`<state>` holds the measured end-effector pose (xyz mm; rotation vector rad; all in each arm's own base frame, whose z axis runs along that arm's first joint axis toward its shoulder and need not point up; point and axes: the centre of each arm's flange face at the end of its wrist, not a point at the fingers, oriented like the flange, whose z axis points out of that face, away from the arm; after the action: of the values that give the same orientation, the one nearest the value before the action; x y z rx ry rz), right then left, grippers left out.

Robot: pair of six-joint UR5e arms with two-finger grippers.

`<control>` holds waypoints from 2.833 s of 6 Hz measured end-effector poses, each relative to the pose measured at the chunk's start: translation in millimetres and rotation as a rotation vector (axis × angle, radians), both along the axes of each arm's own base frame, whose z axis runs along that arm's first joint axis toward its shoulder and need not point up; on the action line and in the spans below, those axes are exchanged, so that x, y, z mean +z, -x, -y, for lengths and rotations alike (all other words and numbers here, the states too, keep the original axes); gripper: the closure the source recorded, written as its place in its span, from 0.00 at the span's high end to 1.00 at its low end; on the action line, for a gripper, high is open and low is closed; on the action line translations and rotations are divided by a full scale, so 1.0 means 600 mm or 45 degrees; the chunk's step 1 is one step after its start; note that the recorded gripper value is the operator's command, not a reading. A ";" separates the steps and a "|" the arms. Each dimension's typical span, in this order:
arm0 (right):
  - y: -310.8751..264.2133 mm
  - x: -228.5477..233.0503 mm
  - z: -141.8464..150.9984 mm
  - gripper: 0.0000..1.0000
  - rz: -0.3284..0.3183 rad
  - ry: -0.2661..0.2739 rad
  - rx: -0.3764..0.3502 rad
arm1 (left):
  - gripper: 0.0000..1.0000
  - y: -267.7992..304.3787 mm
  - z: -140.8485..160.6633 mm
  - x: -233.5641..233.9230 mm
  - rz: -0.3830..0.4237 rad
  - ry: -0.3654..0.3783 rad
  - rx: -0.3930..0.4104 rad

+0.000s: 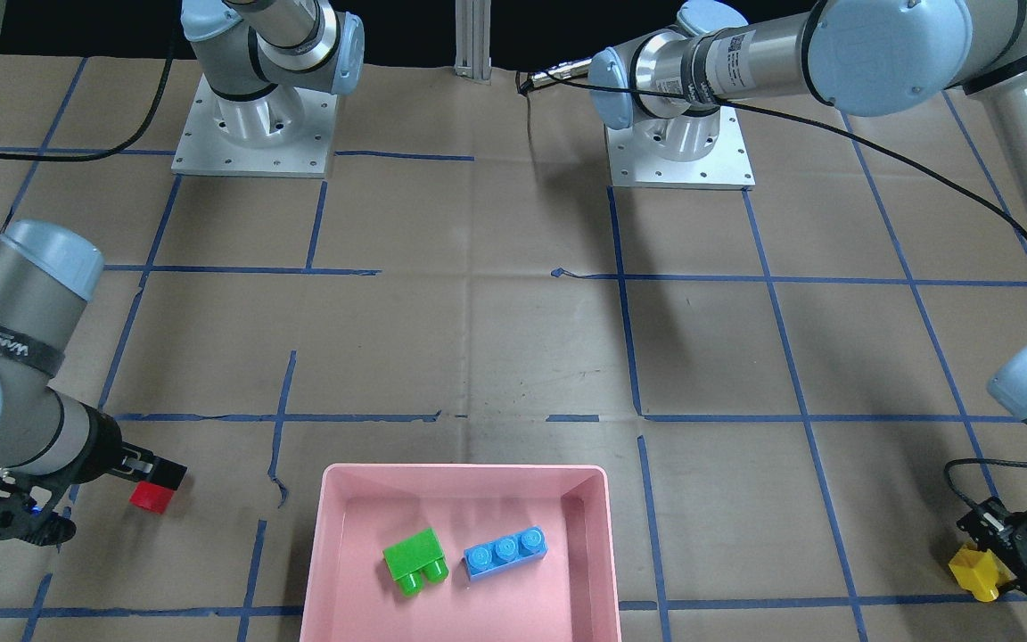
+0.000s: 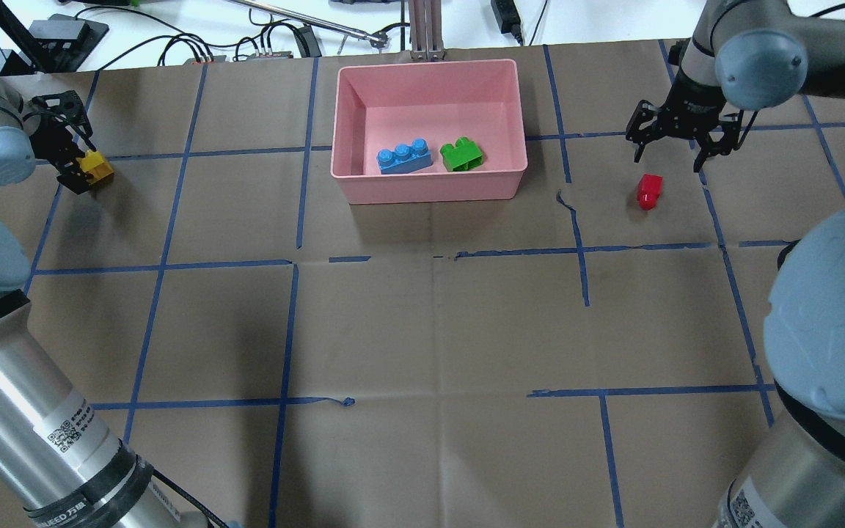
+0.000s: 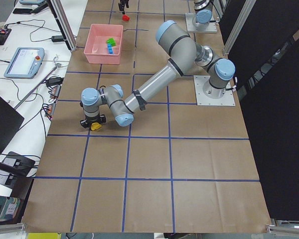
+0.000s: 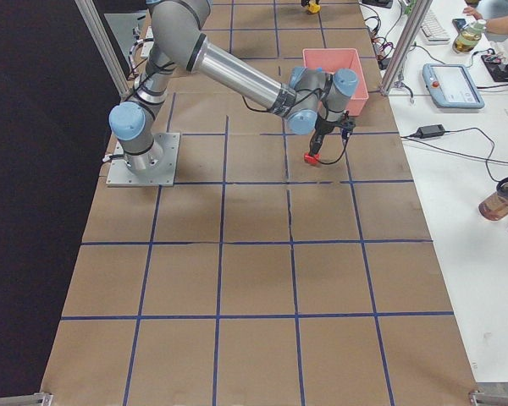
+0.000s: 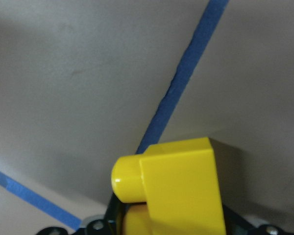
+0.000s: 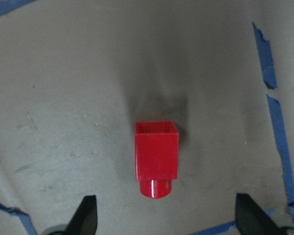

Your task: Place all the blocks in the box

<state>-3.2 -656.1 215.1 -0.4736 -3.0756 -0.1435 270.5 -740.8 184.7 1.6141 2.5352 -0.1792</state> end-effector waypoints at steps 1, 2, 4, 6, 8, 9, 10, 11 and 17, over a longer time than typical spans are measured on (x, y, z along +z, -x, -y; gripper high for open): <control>-0.004 -0.040 -0.022 0.99 -0.009 0.047 0.004 | 0.06 0.048 0.003 0.049 -0.013 -0.026 -0.021; -0.005 -0.061 -0.032 0.99 -0.009 0.053 0.004 | 0.06 0.115 0.003 0.115 -0.030 -0.052 -0.009; -0.005 -0.067 -0.029 0.81 -0.012 0.076 -0.003 | 0.06 0.292 0.008 0.209 -0.054 -0.050 0.076; -0.004 -0.061 -0.020 0.51 -0.016 0.118 -0.006 | 0.07 0.508 0.009 0.256 -0.093 -0.003 0.171; -0.005 -0.058 -0.018 0.30 -0.008 0.129 -0.006 | 0.08 0.754 -0.018 0.267 -0.161 0.031 0.264; -0.005 -0.055 -0.017 0.31 -0.006 0.133 -0.005 | 0.26 0.837 -0.032 0.240 -0.182 0.027 0.279; -0.002 -0.044 -0.010 0.31 -0.010 0.149 -0.006 | 0.95 0.889 -0.035 0.183 -0.187 0.009 0.274; 0.003 -0.013 0.010 0.31 -0.018 0.177 -0.007 | 0.96 0.930 -0.038 0.131 -0.189 -0.008 0.292; -0.142 0.270 0.142 0.32 0.070 0.217 0.132 | 0.99 0.809 -0.144 0.398 -0.168 -0.111 0.513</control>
<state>81.8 -741.1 376.9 -0.3185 -3.1725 0.1102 -214.8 -654.4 423.5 1.1119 2.9403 -0.1376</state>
